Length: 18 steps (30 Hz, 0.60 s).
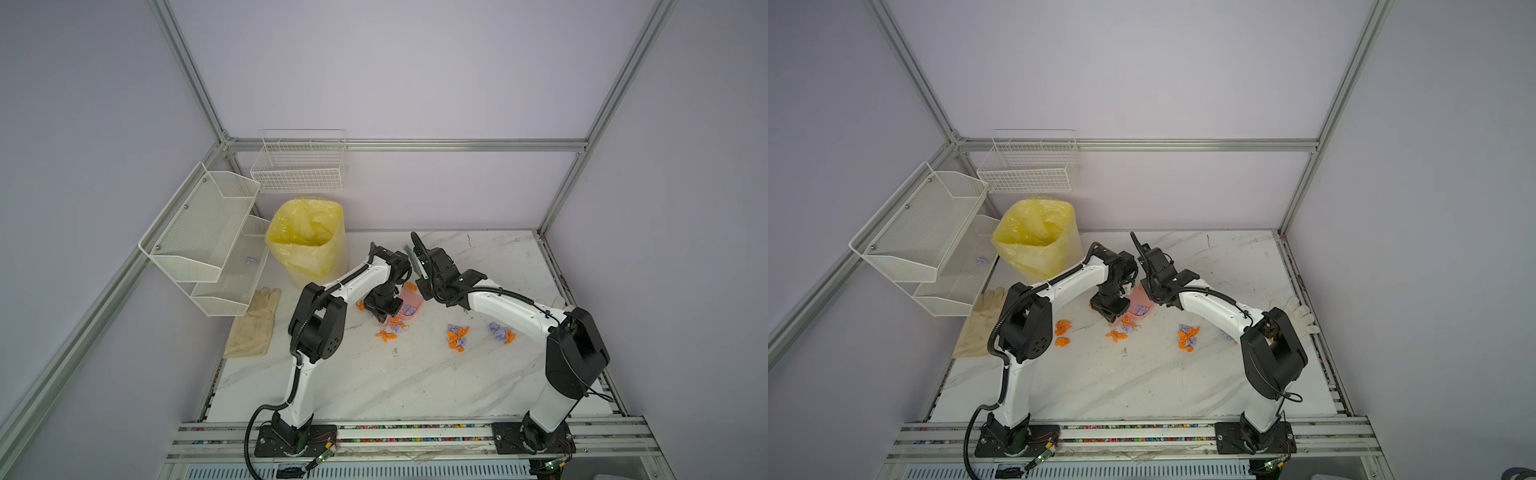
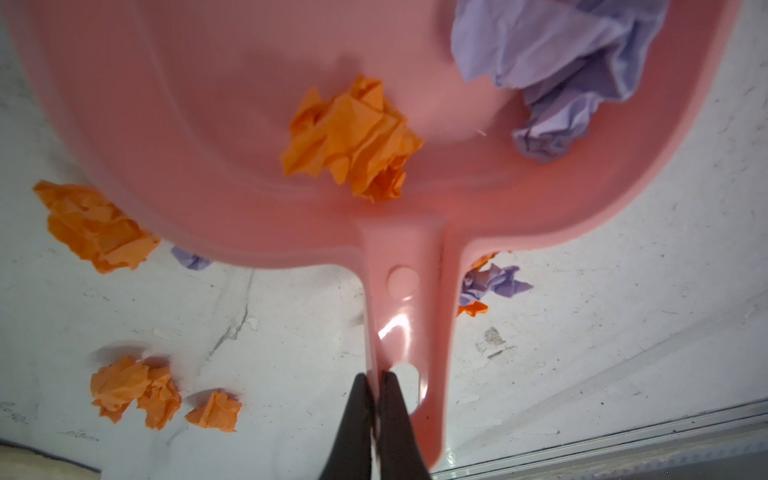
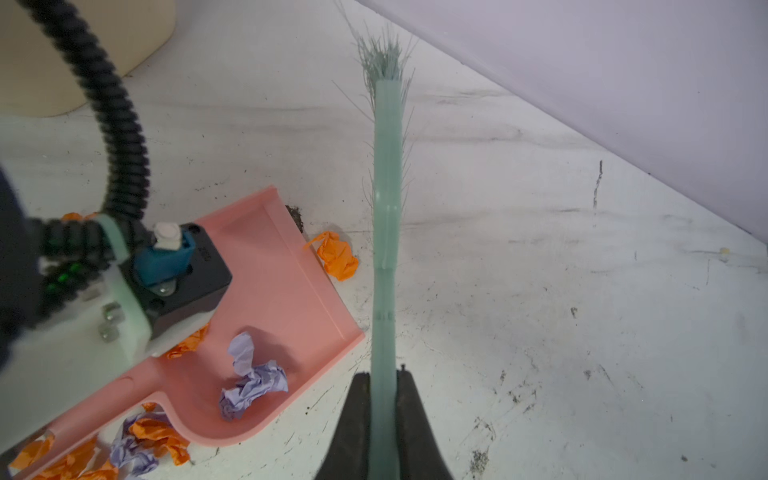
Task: Sweep away the paper scraps from the table
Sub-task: 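Sweep paper scraps into the held dustpan with the brush in the right gripper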
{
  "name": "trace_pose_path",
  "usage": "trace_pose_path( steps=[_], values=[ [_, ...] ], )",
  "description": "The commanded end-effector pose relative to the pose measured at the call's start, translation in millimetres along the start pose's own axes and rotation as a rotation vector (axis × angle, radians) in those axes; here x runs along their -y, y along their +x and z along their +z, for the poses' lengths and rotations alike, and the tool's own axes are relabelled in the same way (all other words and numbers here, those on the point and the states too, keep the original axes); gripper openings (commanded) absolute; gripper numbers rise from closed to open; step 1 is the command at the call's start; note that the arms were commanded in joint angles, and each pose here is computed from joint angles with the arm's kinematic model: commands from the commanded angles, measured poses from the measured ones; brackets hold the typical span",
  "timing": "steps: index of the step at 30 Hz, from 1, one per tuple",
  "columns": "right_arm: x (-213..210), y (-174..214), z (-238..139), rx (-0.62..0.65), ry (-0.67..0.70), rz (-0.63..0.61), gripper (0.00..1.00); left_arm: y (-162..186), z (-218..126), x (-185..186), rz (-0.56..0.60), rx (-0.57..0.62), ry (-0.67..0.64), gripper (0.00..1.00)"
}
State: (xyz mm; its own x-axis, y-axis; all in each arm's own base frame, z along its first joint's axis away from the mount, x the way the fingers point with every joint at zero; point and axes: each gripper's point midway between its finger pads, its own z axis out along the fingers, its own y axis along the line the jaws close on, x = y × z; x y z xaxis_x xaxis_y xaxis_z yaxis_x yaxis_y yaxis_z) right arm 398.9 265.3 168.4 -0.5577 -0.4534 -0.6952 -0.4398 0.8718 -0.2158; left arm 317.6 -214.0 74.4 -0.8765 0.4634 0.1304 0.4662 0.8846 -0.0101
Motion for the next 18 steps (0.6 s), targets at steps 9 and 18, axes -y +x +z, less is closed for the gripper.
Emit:
trace_pose_path(
  steps=[9,18],
  values=[
    [-35,26,-3,-0.038,-0.152,-0.09,0.0,1,9,-1,0.0,-0.019,0.014,0.0],
    [-56,19,-83,0.079,-0.395,0.03,0.0,-3,4,-3,0.0,-0.003,0.008,0.0]
  ],
)
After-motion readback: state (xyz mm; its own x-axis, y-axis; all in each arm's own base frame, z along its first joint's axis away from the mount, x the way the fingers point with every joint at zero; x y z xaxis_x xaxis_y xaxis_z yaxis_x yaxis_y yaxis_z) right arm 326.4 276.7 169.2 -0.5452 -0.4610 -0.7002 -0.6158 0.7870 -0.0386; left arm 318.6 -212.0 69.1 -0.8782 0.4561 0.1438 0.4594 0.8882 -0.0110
